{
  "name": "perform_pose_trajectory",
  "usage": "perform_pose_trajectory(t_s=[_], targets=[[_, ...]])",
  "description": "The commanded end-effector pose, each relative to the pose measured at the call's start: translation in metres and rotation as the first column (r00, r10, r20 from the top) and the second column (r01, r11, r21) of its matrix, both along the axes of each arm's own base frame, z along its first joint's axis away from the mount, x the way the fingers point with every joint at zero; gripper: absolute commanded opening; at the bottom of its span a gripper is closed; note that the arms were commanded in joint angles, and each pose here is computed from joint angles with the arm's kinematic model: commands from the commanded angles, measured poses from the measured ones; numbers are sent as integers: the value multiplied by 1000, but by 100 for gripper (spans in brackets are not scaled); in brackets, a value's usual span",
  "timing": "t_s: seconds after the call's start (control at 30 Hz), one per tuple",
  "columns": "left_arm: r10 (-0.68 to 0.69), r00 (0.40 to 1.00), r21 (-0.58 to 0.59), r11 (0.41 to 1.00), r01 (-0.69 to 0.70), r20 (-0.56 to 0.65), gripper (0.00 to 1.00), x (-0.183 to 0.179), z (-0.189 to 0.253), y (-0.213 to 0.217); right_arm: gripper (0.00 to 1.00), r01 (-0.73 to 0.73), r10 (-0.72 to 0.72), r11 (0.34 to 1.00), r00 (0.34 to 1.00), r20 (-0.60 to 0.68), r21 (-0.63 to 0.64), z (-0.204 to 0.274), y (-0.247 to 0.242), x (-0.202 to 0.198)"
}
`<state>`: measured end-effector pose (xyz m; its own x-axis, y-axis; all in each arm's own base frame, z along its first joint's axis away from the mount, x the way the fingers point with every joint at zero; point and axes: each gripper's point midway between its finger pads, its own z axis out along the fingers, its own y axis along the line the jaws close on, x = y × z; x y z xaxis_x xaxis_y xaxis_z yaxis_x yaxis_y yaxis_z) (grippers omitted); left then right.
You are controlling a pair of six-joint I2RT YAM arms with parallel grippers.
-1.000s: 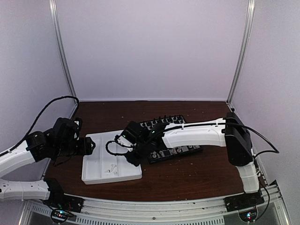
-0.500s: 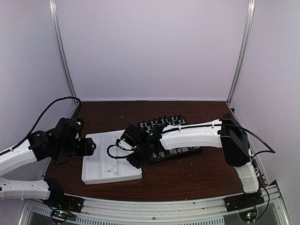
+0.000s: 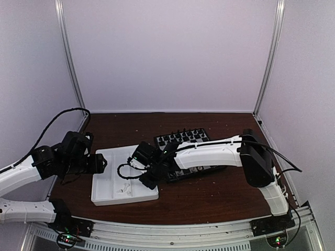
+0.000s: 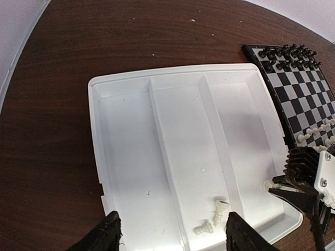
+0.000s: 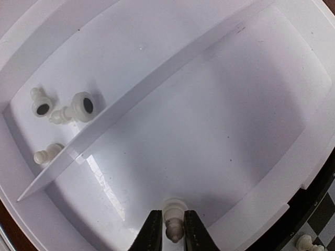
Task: Set up the chess pieces on the board
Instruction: Pick up the chess piece from the storage box.
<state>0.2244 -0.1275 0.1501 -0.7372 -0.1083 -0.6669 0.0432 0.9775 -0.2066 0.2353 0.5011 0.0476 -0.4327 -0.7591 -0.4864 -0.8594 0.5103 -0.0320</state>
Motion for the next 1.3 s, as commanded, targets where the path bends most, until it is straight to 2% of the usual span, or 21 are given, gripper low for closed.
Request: perform_pose_trajectory(t_s=[0.0, 0.23, 0.6, 1.1, 1.27], targets=[[0, 1000, 3, 1000, 0, 9, 69, 2, 2, 1, 14, 3, -3, 1000, 1000, 15, -18, 1, -1, 2], [0, 1000, 10, 1000, 0, 9, 69, 3, 2, 2, 6, 4, -4, 1000, 1000, 28, 13, 13, 2, 2], [-3, 1000, 14, 1000, 3, 7, 69, 4, 2, 1, 6, -27, 22, 993, 999, 49, 114, 49, 11, 0], [-7, 1000, 3, 1000, 7, -2, 69, 5, 4, -2, 5, -44, 0, 964, 986, 165, 262, 129, -4, 1], [-8, 1000, -6, 1000, 8, -3, 68, 5, 4, -4, 4, -13, -45, 967, 974, 221, 256, 140, -19, 8]])
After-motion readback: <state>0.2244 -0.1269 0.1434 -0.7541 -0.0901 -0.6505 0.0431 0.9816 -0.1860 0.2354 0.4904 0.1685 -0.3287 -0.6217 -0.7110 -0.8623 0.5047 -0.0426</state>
